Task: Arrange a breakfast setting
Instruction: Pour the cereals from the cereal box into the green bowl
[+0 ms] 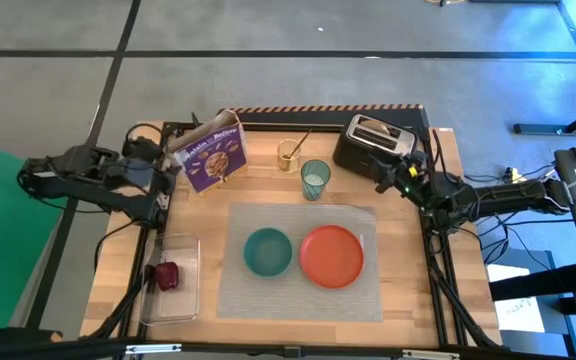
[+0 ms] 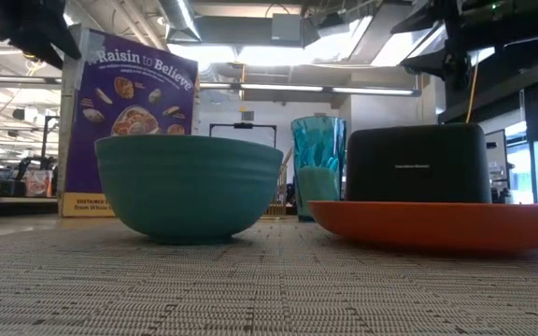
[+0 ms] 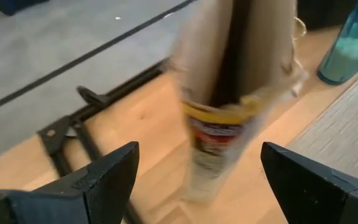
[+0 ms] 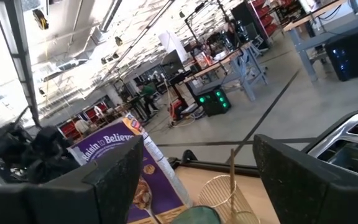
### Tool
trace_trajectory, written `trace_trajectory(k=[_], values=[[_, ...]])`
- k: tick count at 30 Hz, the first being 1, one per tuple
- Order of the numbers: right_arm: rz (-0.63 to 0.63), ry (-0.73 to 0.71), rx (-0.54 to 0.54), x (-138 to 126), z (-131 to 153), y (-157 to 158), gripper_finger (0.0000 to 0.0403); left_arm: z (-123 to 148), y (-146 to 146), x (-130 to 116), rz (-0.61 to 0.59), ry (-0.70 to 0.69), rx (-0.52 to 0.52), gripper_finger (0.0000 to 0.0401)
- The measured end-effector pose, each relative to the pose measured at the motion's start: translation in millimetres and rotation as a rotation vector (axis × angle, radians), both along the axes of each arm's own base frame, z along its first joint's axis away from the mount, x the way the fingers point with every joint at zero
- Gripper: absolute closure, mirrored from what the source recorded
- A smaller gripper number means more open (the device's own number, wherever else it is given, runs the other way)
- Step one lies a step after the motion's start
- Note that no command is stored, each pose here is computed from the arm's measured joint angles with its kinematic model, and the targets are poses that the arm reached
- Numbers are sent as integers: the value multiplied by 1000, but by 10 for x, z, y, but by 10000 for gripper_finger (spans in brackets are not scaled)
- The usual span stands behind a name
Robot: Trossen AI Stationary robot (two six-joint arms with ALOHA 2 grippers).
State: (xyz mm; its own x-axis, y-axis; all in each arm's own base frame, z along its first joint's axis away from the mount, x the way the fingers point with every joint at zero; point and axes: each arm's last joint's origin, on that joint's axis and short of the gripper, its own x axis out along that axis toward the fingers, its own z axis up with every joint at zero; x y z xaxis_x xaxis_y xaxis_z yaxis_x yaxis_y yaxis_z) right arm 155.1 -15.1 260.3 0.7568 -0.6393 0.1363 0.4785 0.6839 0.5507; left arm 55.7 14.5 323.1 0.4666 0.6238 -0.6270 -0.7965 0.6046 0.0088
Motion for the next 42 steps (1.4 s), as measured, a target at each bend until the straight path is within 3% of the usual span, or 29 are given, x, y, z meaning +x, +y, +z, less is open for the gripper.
trace_trajectory(k=[8,12,15,20,27,29,34,38,42], values=[[35,-16,11,6,2,-12,109,-458,-11,237,-10,58,62,70],[70,-43,39,11,3,-6,109,-500,-11,254,-5,57,63,92],[79,-51,49,13,3,-4,109,-492,1,265,11,40,64,134],[88,-55,44,18,49,-1,124,-492,23,265,24,49,59,237],[149,-18,-49,145,278,19,162,-442,41,350,-30,20,91,372],[167,18,-70,211,356,25,170,-422,43,376,-61,17,108,393],[256,204,-157,496,597,53,181,-279,27,387,-223,34,109,396],[322,386,-251,808,918,74,182,-52,-6,366,-384,-3,87,398],[377,551,-351,1160,1277,89,182,244,-18,384,-475,-16,133,398]])
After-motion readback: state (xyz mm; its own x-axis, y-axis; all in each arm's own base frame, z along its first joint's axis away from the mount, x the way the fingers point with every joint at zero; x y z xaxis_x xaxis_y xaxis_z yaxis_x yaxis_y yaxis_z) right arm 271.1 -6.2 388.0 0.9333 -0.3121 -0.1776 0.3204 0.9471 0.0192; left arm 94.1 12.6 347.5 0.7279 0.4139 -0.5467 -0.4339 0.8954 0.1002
